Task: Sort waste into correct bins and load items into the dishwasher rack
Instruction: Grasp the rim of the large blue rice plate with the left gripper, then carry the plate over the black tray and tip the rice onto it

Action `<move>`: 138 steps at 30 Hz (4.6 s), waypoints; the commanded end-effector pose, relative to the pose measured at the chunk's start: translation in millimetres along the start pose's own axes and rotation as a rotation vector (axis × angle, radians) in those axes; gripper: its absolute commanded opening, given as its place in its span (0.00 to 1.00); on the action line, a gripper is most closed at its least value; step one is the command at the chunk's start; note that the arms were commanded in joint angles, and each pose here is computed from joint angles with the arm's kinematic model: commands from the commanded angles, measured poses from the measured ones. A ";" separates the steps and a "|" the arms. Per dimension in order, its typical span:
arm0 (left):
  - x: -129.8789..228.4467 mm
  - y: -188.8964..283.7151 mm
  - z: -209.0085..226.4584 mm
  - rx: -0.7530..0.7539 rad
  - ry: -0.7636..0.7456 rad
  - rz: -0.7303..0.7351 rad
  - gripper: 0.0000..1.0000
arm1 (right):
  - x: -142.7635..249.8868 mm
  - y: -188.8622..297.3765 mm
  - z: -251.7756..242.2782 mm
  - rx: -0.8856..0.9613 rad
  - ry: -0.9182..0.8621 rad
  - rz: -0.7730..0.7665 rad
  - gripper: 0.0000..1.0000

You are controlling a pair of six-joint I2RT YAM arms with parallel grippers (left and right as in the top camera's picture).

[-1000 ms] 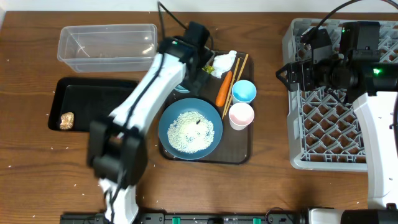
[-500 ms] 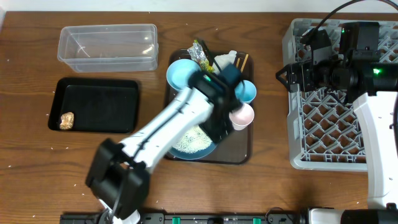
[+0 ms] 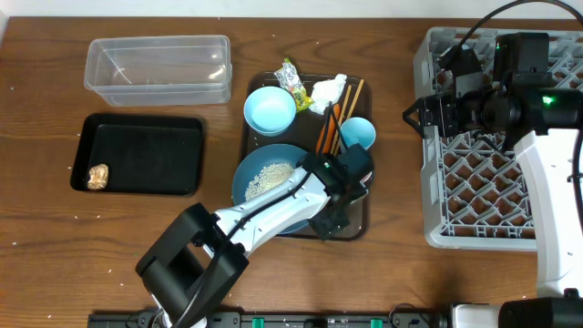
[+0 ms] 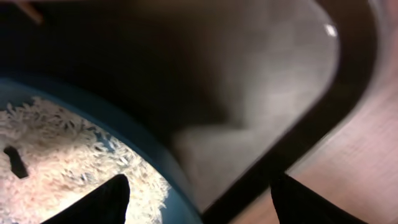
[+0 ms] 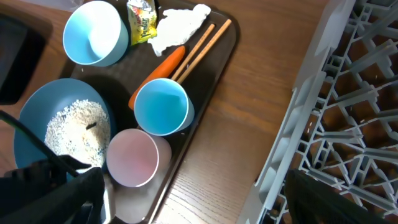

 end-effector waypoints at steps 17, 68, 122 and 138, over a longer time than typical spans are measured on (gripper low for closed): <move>11.8 -27.2 29.2 -0.170 0.058 0.038 0.49 | -1.6 1.5 -1.3 0.003 -0.006 -0.003 0.86; 5.4 127.2 90.6 -0.151 0.459 -0.341 0.06 | -1.6 1.5 -1.3 0.003 -0.005 -0.003 0.86; 144.2 201.3 292.7 0.521 0.982 -0.951 0.06 | -1.5 1.3 -1.3 0.003 -0.005 -0.002 0.86; 171.7 209.4 296.5 0.710 0.912 -1.158 0.06 | -1.4 1.3 -1.3 0.002 -0.006 -0.002 0.86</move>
Point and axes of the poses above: each gripper's point midway between its finger pads, its own y axis back along the fingers, its own z axis along the line the jaws close on, x = y × z, the point moved 4 cm from there along y, back along the fingers, and after that the axes turned 7 degrees about y, right-handed, at the moved point
